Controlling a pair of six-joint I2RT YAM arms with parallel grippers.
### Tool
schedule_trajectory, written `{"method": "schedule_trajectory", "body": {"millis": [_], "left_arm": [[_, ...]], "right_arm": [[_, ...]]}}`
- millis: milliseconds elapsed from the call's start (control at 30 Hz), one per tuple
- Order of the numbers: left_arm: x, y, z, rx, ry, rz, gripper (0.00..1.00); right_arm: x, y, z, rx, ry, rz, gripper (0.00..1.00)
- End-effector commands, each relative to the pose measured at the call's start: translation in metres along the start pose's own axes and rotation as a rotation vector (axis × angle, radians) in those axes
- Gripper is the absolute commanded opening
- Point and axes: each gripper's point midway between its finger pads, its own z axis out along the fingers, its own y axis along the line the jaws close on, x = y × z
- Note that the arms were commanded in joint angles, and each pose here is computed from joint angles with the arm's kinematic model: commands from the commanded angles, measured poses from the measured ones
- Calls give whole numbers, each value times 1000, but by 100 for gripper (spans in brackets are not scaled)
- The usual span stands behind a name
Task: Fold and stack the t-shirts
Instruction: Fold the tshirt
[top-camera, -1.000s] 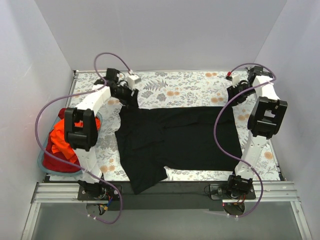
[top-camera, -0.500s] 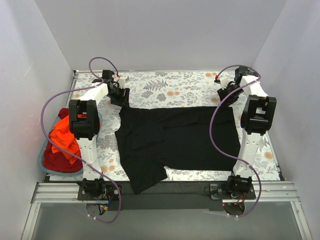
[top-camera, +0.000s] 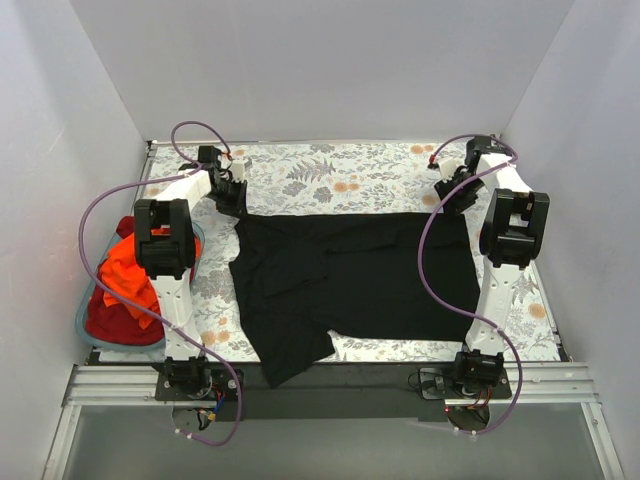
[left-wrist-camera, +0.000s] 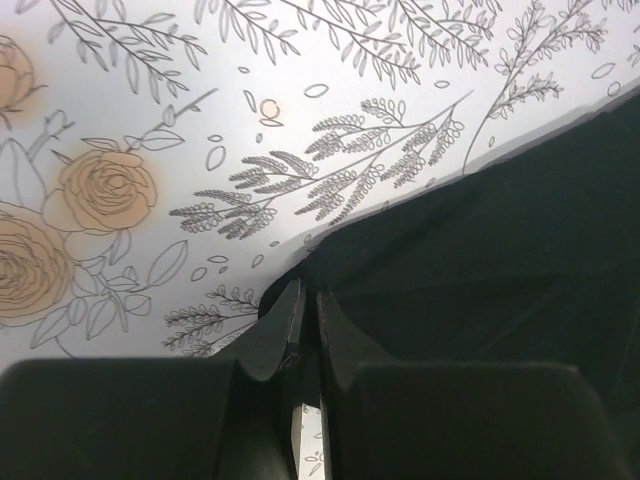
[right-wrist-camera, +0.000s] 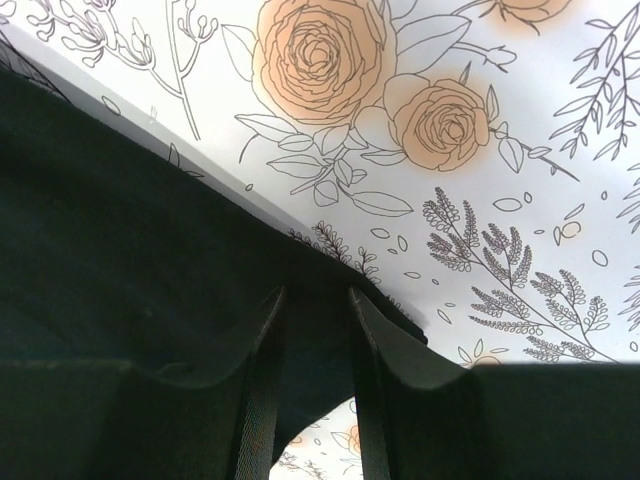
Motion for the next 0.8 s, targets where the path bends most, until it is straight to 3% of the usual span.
{"method": "schedule_trajectory", "body": {"millis": [0,167,267,467,600,767], "left_arm": [[-27,18,-17,-74,-89,27,0],[-45,36,-8,-134,-115,15,0],[-51,28,-9,-80,-111,20,0],[-77,-10,-51,25,-232,78,34],[-87,-35,-66,35,-282,136,40],[-87,-69,-70,67,-295,193,40]], "right_arm": [[10,-15,9,65,33,28,38],[-7,-32,15,124,-8,57,40],[-28,-33,2,122,-79,69,46],[-59,-7,-68,109,-250,39,60],[-49,-4,-94,112,-277,97,61],[-11,2,-94,-14,-234,332,57]]}}
